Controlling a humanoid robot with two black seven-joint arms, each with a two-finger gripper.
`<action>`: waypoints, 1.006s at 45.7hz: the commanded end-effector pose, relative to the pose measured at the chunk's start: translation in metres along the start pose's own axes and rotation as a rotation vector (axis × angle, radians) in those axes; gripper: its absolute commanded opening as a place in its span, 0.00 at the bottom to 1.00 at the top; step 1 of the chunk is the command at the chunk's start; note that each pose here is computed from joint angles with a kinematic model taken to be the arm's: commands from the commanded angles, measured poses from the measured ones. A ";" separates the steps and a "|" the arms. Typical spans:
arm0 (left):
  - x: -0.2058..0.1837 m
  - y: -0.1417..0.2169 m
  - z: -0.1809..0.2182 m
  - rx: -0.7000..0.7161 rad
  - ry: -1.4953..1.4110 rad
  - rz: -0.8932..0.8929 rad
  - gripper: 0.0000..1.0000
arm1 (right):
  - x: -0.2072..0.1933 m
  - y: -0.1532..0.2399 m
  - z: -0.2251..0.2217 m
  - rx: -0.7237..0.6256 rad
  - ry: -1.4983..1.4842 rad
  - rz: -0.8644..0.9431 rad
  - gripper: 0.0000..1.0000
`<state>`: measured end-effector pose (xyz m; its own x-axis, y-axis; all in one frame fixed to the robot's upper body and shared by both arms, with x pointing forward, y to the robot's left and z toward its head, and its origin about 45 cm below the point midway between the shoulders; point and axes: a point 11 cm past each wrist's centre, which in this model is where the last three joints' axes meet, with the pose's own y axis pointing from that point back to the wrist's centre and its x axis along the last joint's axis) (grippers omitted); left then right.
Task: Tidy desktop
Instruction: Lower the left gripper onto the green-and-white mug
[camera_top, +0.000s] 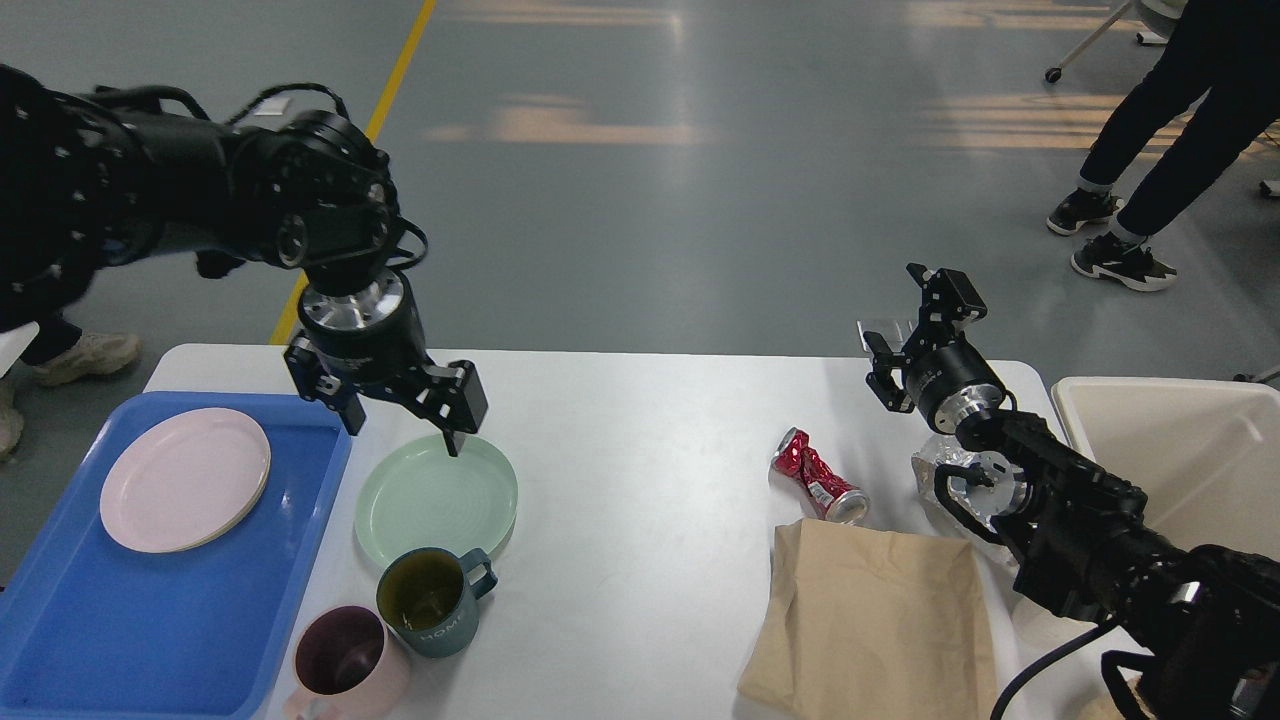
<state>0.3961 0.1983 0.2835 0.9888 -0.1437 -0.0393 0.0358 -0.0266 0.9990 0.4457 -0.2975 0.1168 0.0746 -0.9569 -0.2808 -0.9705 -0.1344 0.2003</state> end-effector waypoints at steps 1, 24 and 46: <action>-0.006 -0.016 0.028 -0.008 -0.063 -0.039 0.96 | 0.000 0.000 0.000 0.000 0.000 0.001 1.00; -0.045 -0.093 0.054 0.020 -0.141 -0.225 0.96 | 0.000 0.000 0.000 0.000 0.000 0.001 1.00; -0.057 -0.126 0.045 0.013 -0.124 -0.244 0.96 | 0.000 0.000 0.000 0.000 0.000 0.001 1.00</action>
<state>0.3275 0.1652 0.1647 0.9154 -0.2502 -0.3152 0.2993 -0.1006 0.9489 0.4457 -0.2975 0.1168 0.0745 -0.9569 -0.2808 -0.9705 -0.1343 0.2004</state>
